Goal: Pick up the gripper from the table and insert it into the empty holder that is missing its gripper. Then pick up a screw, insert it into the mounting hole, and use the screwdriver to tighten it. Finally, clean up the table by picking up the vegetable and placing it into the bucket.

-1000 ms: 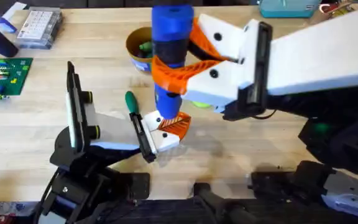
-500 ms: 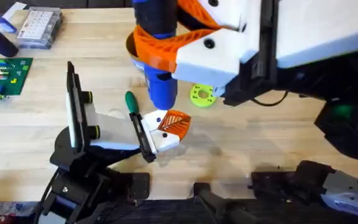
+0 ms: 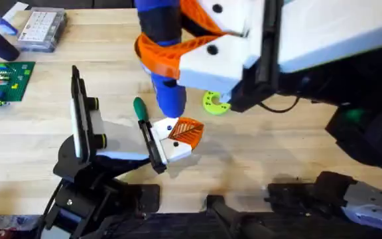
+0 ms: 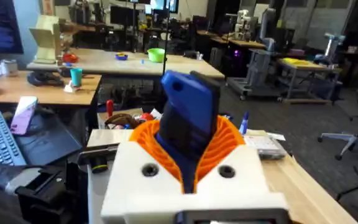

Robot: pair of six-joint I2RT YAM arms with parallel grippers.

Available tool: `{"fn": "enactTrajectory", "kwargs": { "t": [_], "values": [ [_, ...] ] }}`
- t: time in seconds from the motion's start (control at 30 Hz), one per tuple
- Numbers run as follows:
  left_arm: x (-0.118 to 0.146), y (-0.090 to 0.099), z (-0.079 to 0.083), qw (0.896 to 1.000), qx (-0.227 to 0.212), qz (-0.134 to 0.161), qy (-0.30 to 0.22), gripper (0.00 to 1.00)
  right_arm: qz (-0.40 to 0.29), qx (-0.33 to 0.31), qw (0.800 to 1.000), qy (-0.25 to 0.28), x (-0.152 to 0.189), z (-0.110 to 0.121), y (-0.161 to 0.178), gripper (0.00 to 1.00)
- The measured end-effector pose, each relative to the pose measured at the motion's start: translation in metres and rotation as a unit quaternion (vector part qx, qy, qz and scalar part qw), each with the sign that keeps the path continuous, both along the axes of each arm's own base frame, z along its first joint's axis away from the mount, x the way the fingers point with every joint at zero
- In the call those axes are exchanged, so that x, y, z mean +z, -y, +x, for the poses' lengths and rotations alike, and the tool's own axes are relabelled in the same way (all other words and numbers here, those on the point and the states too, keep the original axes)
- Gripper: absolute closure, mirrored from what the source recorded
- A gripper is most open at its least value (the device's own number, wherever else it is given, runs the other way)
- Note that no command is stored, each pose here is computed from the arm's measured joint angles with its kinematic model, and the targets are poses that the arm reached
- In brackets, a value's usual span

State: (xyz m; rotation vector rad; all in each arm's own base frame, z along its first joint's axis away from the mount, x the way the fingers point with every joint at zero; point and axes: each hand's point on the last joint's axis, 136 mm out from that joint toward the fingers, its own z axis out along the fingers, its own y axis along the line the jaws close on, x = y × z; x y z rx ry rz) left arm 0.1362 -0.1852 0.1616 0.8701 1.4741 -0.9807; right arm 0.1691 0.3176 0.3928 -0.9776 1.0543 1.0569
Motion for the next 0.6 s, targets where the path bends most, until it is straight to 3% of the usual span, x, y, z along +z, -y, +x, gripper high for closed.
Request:
{"fn": "enactTrajectory", "kwargs": {
  "t": [0.2,0.6],
  "values": [
    [0.0,0.0,0.0,1.0,0.0,0.0,0.0,0.985,-0.02,0.01,1.0,0.005,-0.016,0.001,-0.016,0.948],
    [0.0,0.0,0.0,1.0,0.0,0.0,0.0,0.985,-0.024,0.016,0.999,0.022,-0.018,-0.005,-0.019,0.95]
  ]
}}
